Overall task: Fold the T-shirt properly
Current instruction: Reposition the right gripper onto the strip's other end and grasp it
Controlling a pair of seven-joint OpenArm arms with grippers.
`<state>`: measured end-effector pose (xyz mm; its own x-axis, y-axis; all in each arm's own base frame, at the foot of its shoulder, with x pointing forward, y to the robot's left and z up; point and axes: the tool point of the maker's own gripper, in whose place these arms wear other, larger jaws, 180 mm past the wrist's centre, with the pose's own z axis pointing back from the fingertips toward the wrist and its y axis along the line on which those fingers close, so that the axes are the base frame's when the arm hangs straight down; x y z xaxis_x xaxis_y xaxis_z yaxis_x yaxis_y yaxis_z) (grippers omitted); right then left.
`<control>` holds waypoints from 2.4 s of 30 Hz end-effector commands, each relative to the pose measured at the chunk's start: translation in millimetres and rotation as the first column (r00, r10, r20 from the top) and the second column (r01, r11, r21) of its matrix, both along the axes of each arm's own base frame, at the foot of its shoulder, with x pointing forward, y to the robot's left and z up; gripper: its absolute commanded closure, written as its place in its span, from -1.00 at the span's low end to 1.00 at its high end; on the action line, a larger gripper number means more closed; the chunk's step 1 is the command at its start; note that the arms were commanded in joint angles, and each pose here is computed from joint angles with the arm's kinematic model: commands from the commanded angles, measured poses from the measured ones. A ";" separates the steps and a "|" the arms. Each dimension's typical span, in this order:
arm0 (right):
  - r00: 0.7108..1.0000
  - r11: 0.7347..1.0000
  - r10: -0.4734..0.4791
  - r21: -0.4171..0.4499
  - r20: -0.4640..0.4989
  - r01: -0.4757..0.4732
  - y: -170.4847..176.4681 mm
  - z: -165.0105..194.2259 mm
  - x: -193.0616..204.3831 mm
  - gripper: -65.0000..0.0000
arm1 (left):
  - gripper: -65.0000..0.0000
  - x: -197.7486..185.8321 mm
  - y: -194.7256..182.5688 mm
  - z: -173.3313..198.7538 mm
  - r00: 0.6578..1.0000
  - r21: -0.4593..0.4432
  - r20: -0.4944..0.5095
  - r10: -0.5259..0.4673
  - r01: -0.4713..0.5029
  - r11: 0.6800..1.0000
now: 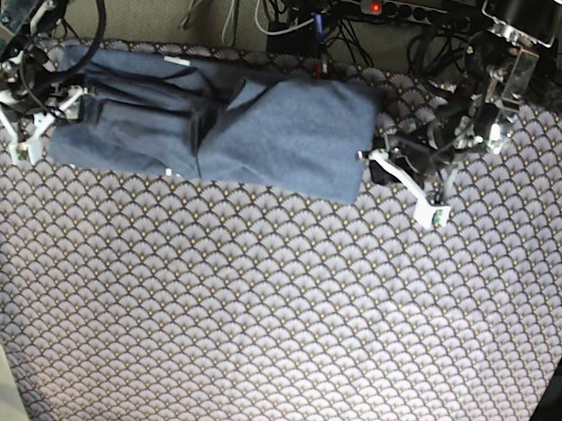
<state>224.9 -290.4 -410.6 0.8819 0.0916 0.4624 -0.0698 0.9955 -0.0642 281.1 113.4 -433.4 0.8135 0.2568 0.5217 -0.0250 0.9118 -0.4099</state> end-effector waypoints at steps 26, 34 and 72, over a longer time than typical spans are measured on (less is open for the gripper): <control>1.000 1.000 -0.006 -0.013 0.002 0.006 -20.6 -3.6 2.1 -0.26 | 0.99 -2.6 5.5 -1.7 1.000 0.024 -0.014 0.008 -0.008 1.000; 1.000 1.000 -0.005 -0.016 0.000 0.005 -21.9 -3.2 2.2 -0.26 | 0.99 -2.4 5.3 -1.2 1.000 0.024 -0.013 0.007 -0.007 1.000; 0.977 0.980 0.165 0.138 -0.137 -0.146 65.1 -56.2 -18.5 1.00 | 0.99 0.0 2.7 5.6 1.000 0.011 0.005 0.003 -0.003 1.000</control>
